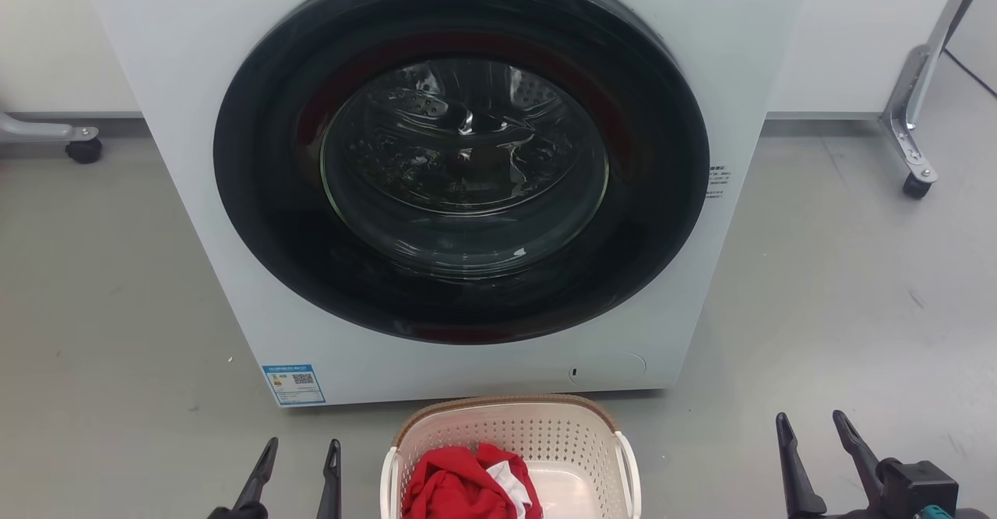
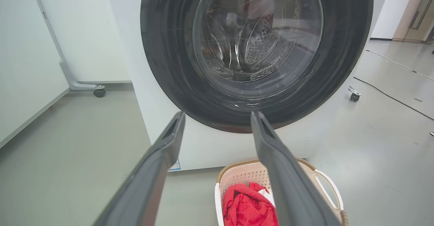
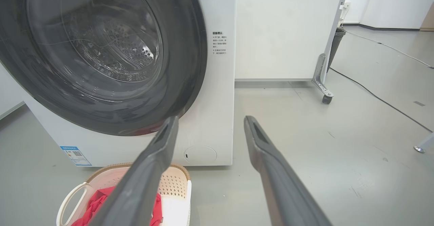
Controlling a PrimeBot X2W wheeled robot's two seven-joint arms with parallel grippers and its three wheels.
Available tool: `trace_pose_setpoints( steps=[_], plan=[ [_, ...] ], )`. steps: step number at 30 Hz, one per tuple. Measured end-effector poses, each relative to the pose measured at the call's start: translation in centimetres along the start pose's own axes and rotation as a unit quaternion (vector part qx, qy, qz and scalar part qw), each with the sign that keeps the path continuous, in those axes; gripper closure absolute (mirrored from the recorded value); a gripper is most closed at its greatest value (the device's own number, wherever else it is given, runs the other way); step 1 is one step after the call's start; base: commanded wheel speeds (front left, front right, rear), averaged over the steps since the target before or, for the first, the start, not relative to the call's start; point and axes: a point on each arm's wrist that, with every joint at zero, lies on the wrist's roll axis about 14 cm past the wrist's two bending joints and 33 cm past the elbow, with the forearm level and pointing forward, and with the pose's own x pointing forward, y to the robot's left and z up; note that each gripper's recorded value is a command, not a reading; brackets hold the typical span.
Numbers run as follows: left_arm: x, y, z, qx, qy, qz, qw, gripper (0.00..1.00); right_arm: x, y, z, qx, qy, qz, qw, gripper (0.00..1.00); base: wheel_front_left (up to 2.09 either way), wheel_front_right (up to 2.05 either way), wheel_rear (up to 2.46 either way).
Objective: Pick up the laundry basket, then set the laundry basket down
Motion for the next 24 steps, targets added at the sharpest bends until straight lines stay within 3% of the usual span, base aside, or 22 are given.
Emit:
trace_pose_setpoints(
  steps=[24],
  plan=[
    [0.1,0.6,-1.0,0.003,0.021,0.02,1.0,0.0,-0.3,-0.4,-1.1,0.001,0.014,-0.01,1.0,0.0,0.0,0.0,0.0]
  ],
)
